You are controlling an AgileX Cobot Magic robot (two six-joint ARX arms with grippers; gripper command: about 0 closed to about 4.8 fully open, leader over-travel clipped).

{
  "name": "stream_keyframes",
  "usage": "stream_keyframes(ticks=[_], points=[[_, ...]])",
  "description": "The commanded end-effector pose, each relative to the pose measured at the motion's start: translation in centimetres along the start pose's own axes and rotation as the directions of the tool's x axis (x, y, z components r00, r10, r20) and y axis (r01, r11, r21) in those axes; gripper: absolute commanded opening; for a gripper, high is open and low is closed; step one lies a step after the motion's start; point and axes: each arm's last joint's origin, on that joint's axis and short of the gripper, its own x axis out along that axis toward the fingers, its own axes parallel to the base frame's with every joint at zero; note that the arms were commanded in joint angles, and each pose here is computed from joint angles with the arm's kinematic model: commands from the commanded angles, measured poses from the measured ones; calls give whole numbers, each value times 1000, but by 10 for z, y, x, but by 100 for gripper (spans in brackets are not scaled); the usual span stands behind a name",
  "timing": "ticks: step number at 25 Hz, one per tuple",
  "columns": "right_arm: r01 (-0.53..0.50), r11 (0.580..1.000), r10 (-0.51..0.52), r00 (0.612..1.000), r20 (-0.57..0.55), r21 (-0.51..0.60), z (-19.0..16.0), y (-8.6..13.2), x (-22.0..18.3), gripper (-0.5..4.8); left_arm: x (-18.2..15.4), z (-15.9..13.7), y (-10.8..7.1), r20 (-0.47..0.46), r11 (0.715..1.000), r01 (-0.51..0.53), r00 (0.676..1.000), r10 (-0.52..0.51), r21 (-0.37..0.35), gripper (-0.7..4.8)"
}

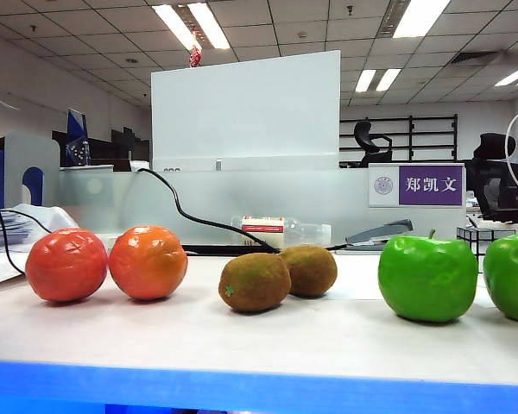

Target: Put the same fruits together.

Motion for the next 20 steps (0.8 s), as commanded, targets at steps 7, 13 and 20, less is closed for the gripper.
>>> stream_keyframes(ticks=[7,13,20], points=[[-48,999,48,999,18,2,0,1,0,0,0,1,0,12,1000,5,1000,-5,1,-5],[-53,999,53,998,27,2,1,2,0,0,0,1,0,12,1000,5,1000,-5,1,-5],[-95,995,95,994,49,1,4,3,0,0,0,1,0,12,1000,5,1000,-5,1,-5]])
